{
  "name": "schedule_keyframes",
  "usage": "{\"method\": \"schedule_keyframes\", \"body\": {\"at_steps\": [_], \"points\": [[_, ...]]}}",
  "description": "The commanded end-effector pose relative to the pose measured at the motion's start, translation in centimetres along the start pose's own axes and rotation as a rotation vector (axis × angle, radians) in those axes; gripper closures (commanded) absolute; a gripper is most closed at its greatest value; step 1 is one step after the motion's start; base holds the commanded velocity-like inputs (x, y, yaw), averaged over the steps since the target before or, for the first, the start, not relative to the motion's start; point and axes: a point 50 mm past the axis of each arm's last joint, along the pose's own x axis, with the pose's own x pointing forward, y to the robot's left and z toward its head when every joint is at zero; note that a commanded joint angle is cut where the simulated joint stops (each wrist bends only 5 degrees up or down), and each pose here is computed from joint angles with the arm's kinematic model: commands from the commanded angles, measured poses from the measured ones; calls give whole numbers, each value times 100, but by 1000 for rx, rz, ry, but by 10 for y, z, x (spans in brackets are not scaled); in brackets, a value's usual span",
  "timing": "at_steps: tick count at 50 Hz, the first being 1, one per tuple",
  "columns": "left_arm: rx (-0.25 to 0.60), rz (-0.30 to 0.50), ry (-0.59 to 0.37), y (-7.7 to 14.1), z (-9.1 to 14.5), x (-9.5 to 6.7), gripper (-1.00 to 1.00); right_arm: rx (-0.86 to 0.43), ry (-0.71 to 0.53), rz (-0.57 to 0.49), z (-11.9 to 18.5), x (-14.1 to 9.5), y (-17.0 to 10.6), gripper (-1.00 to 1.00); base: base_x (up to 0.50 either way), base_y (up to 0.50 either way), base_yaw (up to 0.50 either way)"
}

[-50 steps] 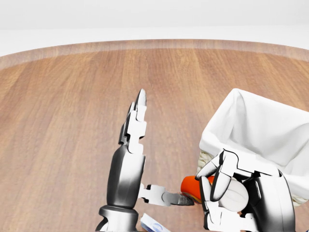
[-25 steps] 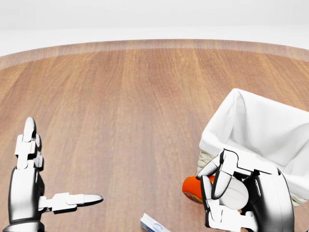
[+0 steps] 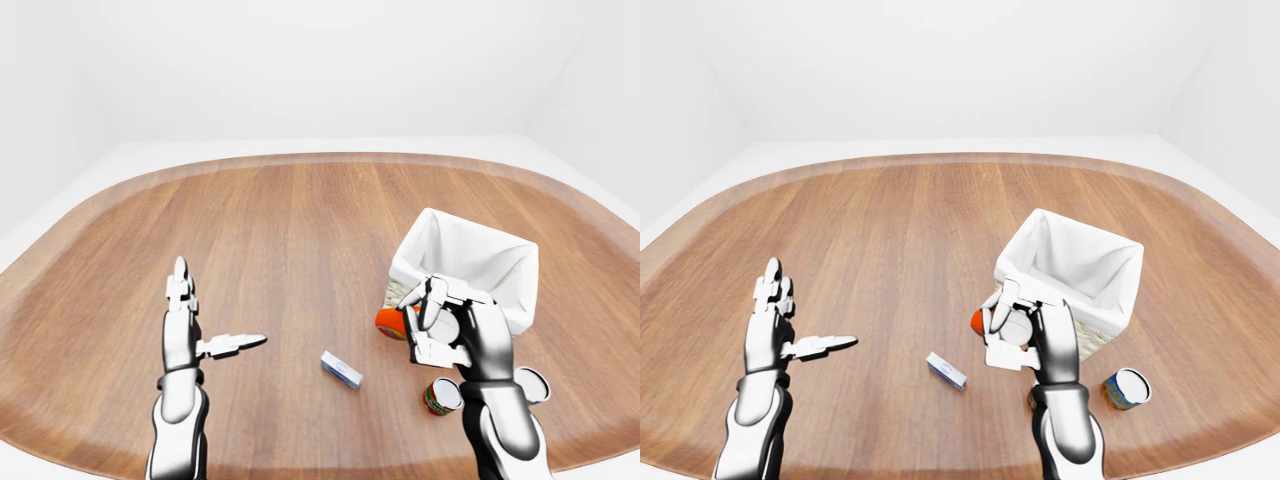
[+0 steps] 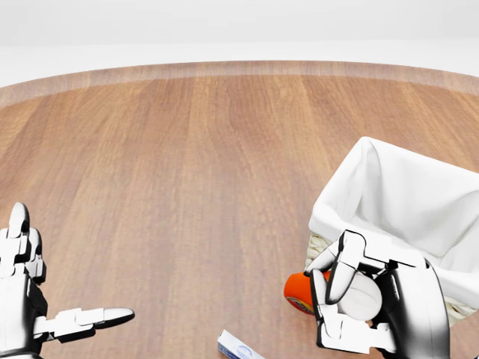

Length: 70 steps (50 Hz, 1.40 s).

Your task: Pick up the ketchup, and put it in the basket.

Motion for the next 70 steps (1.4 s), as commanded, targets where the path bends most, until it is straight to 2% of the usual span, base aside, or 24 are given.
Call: {"method": "schedule_keyframes", "body": {"at_steps": [1, 14, 23, 32, 34, 38, 40, 43, 44, 47, 48, 50, 51, 58, 66, 70], "points": [[-11, 7, 3, 2, 0, -2, -100, -8, -8, -53, -1, 1, -2, 100, 0, 0, 0], [-4, 13, -1, 3, 1, -4, -100, -32, -16, -51, 3, 2, -1, 100, 0, 0, 0], [-4, 9, -9, 0, 3, -8, -100, -90, -200, -63, 43, 3, -7, 100, 0, 0, 0], [-3, 17, -13, -1, 4, -8, -100, -325, -576, -44, 114, 3, -8, 100, 0, 0, 0], [-3, 16, -13, -1, 4, -8, -100, -380, -622, -42, 121, 6, -8, 100, 0, 0, 0], [-9, 10, -29, -1, 8, -9, -100, -584, -782, -4, 148, 15, -2, 100, 0, 0, 0], [-13, 9, -31, -1, 9, -9, -100, -680, -814, 15, 155, 25, 1, 100, 0, 0, 0], [-13, 8, -33, -2, 9, -9, -100, -734, -804, 27, 156, 34, 1, 100, 0, 0, 0], [-12, 7, -34, -2, 10, -9, -100, -796, -794, 38, 158, 44, 2, 100, 0, 0, 0], [-11, 7, -34, -2, 10, -9, -100, -805, -785, 36, 157, 46, 1, 100, 0, 0, 0], [-12, 3, -31, -3, 9, -9, -100, -871, -767, 47, 159, 59, 1, 100, 0, 0, 0], [-12, 3, -31, -3, 9, -9, -100, -878, -757, 44, 159, 61, 1, 100, 0, 0, 0], [-9, 1, -30, -4, 9, -10, -100, -889, -704, 46, 154, 76, -3, 100, 0, 0, 0], [-13, 0, -34, -4, 10, -10, -100, -933, -525, 29, 132, 116, -19, 100, 0, 0, 0], [-18, -1, -38, -3, 11, -11, -100, -1021, -357, 6, 115, 150, -39, 100, 0, 0, 0], [-18, 0, -37, -3, 10, -10, -100, -1044, -297, 0, 108, 160, -46, 100, 0, 0, 0]]}}
